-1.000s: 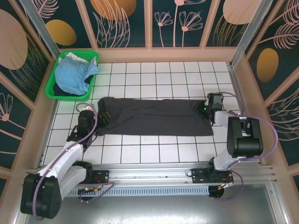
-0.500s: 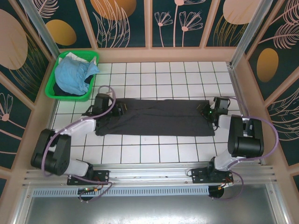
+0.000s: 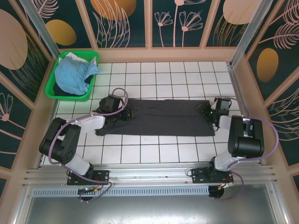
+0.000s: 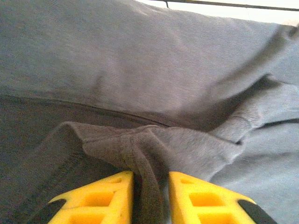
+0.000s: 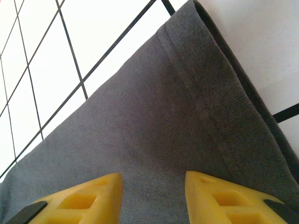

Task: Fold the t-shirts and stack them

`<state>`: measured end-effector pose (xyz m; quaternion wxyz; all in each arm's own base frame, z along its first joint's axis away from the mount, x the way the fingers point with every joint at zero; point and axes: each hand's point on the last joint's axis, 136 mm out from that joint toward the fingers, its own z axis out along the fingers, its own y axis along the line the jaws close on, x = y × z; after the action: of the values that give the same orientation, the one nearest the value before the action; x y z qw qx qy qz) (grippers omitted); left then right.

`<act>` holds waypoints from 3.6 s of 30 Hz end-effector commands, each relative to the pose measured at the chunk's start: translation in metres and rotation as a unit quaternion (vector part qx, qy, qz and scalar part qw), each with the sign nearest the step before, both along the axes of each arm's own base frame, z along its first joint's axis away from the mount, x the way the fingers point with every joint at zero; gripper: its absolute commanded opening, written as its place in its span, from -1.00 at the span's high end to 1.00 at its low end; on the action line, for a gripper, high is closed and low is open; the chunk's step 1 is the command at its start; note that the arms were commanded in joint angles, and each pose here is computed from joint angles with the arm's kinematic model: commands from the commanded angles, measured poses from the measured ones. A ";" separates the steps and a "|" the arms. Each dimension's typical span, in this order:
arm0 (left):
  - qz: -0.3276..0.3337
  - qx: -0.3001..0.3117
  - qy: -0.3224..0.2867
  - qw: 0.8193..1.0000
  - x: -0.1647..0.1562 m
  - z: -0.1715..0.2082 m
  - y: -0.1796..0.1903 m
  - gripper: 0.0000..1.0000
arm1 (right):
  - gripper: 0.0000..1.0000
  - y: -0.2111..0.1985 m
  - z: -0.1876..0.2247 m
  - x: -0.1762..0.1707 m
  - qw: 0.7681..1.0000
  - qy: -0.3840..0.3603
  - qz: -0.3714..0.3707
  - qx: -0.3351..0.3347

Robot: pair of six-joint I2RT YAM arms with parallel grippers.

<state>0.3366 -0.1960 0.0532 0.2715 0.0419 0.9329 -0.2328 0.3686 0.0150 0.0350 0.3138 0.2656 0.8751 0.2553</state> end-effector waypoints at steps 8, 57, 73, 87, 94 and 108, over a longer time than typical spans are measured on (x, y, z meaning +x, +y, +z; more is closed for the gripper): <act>-0.045 -0.056 0.007 0.997 -0.052 0.027 -0.018 0.81 | 0.18 -0.002 0.000 -0.005 1.000 -0.003 -0.003 0.006; 0.027 -0.009 0.032 0.999 -0.015 -0.005 -0.017 0.28 | 0.15 0.012 0.011 -0.010 0.998 -0.031 0.027 0.043; 0.061 0.030 0.004 0.998 -0.029 0.029 0.004 1.00 | 0.13 0.016 0.013 -0.010 0.997 -0.039 0.037 0.055; 0.030 -0.034 -0.003 0.999 -0.077 0.044 -0.016 0.19 | 0.12 0.015 0.007 -0.008 0.998 -0.026 0.035 0.052; 0.075 0.072 -0.024 0.994 -0.050 0.028 0.013 0.03 | 0.12 0.016 0.007 -0.008 0.997 -0.027 0.038 0.054; 0.084 0.108 0.063 0.989 -0.060 -0.026 0.046 0.47 | 0.11 0.019 0.012 -0.008 0.996 -0.036 0.046 0.061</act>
<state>0.2948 -0.1569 0.0325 0.2452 -0.0311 0.9623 -0.1136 0.3590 0.0327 0.0431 0.3121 0.2417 0.8607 0.3214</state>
